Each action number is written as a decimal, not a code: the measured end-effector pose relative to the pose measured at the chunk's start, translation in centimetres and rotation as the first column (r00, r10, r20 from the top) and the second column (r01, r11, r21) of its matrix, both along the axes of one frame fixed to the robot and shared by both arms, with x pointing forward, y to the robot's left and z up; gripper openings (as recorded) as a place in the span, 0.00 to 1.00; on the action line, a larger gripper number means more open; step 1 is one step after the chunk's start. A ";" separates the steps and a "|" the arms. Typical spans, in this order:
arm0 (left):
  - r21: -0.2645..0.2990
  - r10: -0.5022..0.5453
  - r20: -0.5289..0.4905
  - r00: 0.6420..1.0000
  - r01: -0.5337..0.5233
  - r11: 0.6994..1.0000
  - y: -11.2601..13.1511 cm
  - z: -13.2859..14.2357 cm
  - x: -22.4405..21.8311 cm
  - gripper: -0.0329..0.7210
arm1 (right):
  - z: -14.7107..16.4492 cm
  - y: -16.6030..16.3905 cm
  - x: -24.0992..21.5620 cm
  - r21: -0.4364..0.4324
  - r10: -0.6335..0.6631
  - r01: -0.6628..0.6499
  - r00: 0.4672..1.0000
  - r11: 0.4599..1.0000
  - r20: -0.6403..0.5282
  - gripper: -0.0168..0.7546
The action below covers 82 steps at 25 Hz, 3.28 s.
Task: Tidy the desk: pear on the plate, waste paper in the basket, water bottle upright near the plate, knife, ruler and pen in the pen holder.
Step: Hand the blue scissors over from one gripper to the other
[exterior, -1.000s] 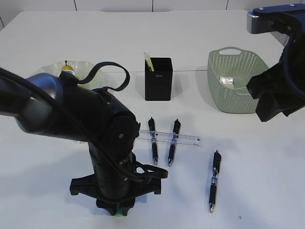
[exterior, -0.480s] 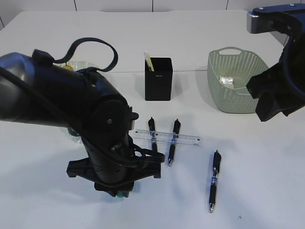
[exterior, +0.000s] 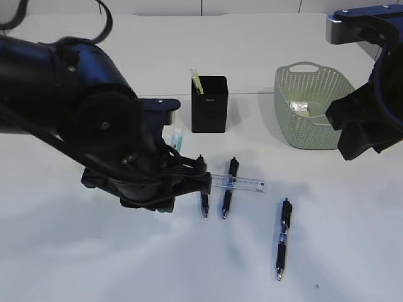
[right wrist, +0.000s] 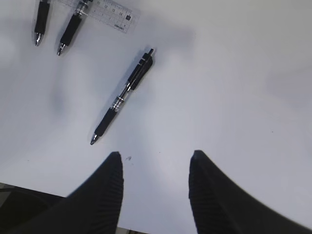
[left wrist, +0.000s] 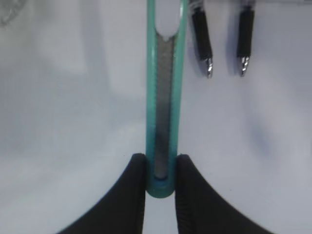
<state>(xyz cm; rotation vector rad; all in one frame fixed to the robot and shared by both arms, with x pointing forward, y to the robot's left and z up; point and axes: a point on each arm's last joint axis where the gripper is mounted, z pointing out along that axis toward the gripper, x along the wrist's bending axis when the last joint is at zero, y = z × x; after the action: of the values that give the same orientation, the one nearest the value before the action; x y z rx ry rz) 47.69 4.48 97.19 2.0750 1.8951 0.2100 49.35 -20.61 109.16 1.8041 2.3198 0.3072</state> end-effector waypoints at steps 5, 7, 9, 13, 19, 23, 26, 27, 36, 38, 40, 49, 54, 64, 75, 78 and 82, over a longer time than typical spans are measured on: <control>-0.065 -0.029 0.099 0.995 0.036 0.997 0.2 2.5 0.0 0.17 | 0.0 0.0 0.0 -0.001 0.000 0.000 1.000 1.000 0.000 0.46; -0.074 -0.045 0.138 0.989 0.056 0.996 0.3 3.2 0.1 0.17 | 0.0 0.0 0.0 -0.001 0.000 0.000 1.000 1.000 0.000 0.46; -0.057 -0.073 0.177 0.981 0.085 0.995 0.3 3.6 0.2 0.17 | 0.0 0.0 0.0 0.000 0.000 0.000 1.000 1.000 0.002 0.46; 0.005 -0.175 0.255 0.951 0.180 0.984 -0.4 4.1 -0.5 0.17 | 0.0 0.0 0.1 0.002 0.001 -0.001 1.000 1.000 0.008 0.46; -0.035 -0.236 0.327 0.915 0.261 0.965 -1.7 4.7 -1.1 0.17 | 0.0 0.0 0.1 0.003 0.001 -0.001 1.000 1.000 0.009 0.46; -0.076 -0.243 0.381 0.892 0.292 0.954 -2.0 5.6 -1.1 0.17 | 0.0 0.0 0.1 0.001 0.001 -0.001 1.000 1.000 0.011 0.46; -0.096 -0.235 0.420 0.876 0.301 0.949 -1.6 7.0 -1.3 0.17 | 0.0 -0.1 0.2 -0.013 0.003 -0.003 1.000 1.000 0.021 0.46; -0.102 -0.231 0.437 0.869 0.304 0.947 -1.5 7.5 -1.3 0.17 | 0.1 -0.1 0.2 -0.018 0.004 -0.004 1.000 1.000 0.025 0.46; -0.179 -0.213 0.473 0.855 0.329 0.927 0.3 6.6 -3.0 0.17 | 0.1 -0.2 0.5 -0.029 0.011 -0.009 0.998 1.000 0.055 0.46; -0.188 -0.212 0.467 0.858 0.331 0.925 0.7 6.0 -3.4 0.17 | 0.2 -0.2 0.6 -0.028 0.023 -0.021 0.997 0.999 0.069 0.45; -0.197 -0.205 0.462 0.863 0.325 0.925 1.0 5.6 -3.6 0.17 | 0.2 -0.1 0.6 -0.029 0.040 -0.038 0.996 0.999 0.074 0.45; -0.218 -0.249 0.513 0.822 0.405 0.888 0.6 5.9 -3.8 0.17 | 1.1 1.4 0.5 0.124 0.133 -0.152 0.980 0.980 0.150 0.44; -0.223 -0.231 0.513 0.827 0.388 0.894 0.9 5.9 -3.4 0.17 | 2.4 1.7 -0.2 0.184 0.161 -0.202 0.963 0.962 0.217 0.44; -0.270 -0.177 0.523 0.834 0.358 0.894 1.6 6.2 -2.2 0.17 | 4.8 3.2 -0.3 0.357 0.145 -0.312 0.895 0.881 0.422 0.44; -0.273 -0.208 0.552 0.807 0.411 0.870 1.3 6.4 -2.3 0.17 | 3.1 4.9 1.0 0.541 0.041 -0.332 0.876 0.773 0.480 0.44; -0.269 -0.213 0.556 0.804 0.416 0.869 1.3 6.5 -2.3 0.17 | 3.0 5.3 1.5 0.577 0.021 -0.337 0.875 0.744 0.484 0.44; -0.277 -0.216 0.561 0.799 0.427 0.861 1.2 6.5 -2.4 0.17 | 3.0 5.7 1.8 0.607 0.011 -0.349 0.872 0.714 0.489 0.44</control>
<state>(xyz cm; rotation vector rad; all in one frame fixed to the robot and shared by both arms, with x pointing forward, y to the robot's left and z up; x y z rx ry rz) 45.31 5.64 103.73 1.7971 1.1243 0.2466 51.11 -14.96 112.13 1.4658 2.1608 1.6249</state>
